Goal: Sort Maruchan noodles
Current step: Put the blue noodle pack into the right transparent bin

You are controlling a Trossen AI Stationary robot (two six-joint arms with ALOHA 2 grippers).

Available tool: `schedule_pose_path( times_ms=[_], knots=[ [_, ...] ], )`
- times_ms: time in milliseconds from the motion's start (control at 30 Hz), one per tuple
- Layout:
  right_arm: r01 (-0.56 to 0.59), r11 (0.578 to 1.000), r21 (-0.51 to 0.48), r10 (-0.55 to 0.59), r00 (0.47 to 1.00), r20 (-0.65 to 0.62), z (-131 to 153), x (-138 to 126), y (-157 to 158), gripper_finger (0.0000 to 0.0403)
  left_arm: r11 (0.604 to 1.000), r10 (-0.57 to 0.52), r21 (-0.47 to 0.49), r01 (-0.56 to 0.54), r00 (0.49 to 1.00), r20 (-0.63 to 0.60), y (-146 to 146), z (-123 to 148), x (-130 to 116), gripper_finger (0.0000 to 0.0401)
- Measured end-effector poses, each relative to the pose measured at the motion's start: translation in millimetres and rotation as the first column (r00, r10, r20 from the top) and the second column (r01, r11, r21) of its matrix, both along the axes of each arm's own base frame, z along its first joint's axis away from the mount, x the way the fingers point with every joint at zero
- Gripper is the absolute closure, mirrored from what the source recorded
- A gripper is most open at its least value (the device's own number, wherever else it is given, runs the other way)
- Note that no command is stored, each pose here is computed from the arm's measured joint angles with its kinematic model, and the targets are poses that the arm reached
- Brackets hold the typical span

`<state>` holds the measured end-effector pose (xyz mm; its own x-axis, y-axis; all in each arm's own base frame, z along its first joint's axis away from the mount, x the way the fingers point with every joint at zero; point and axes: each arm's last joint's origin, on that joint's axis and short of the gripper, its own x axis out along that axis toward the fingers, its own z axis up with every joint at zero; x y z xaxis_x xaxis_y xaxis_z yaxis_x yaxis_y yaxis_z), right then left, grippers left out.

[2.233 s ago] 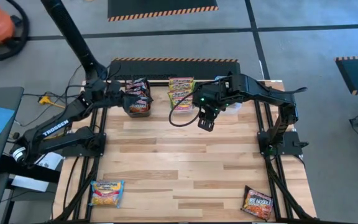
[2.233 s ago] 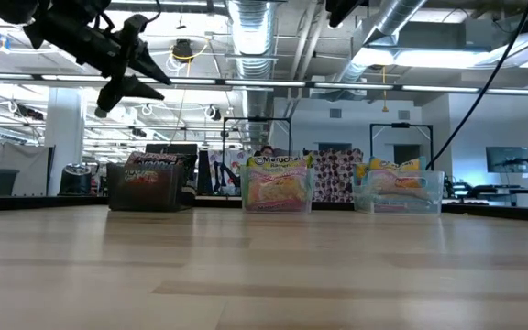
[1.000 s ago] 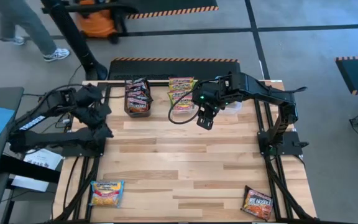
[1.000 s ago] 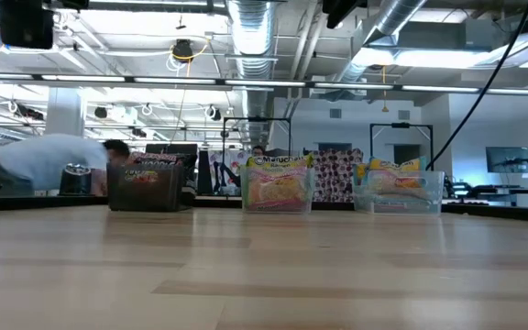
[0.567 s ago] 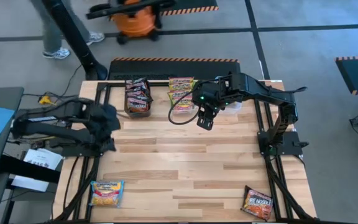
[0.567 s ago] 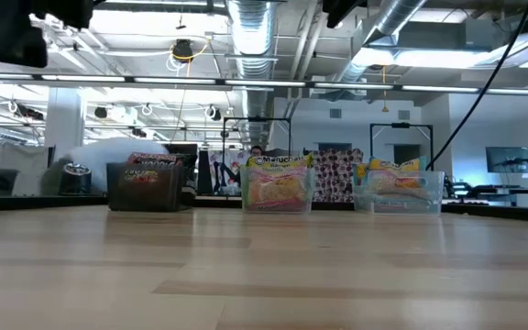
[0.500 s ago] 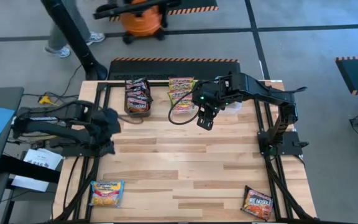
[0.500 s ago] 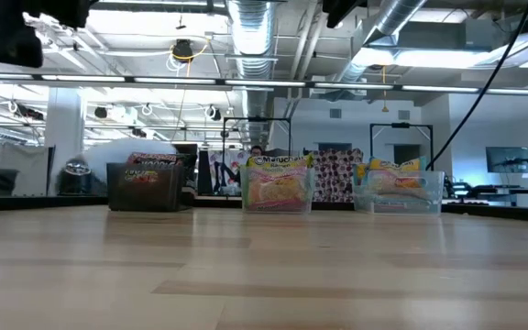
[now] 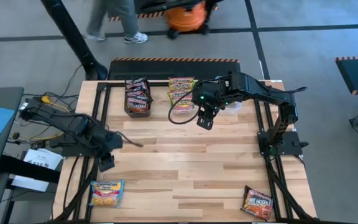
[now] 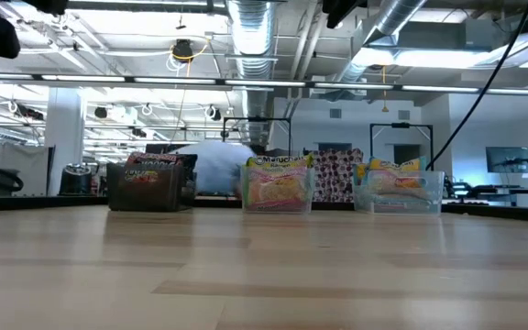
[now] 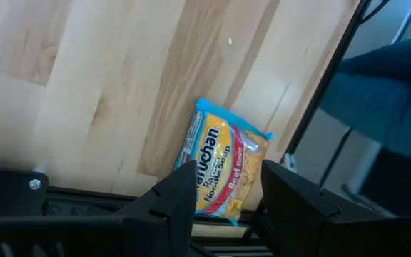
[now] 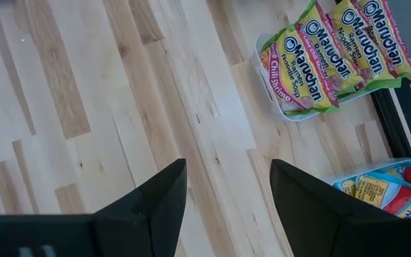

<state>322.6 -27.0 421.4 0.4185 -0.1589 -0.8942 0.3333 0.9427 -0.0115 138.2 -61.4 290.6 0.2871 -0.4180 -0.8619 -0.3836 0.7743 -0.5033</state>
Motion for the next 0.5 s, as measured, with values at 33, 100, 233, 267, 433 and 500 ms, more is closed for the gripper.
schedule_pose_path(
  times_ms=[33,100,233,267,433,500],
  knots=[
    [0.0,1.0,0.0,0.0,1.0,0.0,0,0,0,0.0176,1.0,-0.014,0.012,0.014,1.0,-0.002,-5,-1,1,0.0257],
    [0.0,1.0,0.0,0.0,1.0,0.0,0,0,0,0.0176,0.999,-0.031,0.029,0.031,1.0,-0.005,-14,-4,4,0.0257],
    [0.0,1.0,0.0,0.0,1.0,0.0,0,0,0,0.0176,0.996,-0.068,0.06,0.071,0.997,-0.041,-32,-12,8,0.0257],
    [0.0,1.0,0.0,0.0,1.0,0.0,0,0,0,0.0176,0.994,-0.082,0.065,0.085,0.995,-0.05,-37,-14,8,0.0257],
    [0.0,1.0,0.0,0.0,1.0,0.0,0,0,0,0.0176,0.989,-0.122,0.072,0.129,0.987,-0.104,-60,-26,13,0.0257],
    [0.0,1.0,0.0,0.0,1.0,0.0,0,0,0,0.0176,0.986,-0.133,0.082,0.145,0.982,-0.135,-69,-33,15,0.0257]
  ],
)
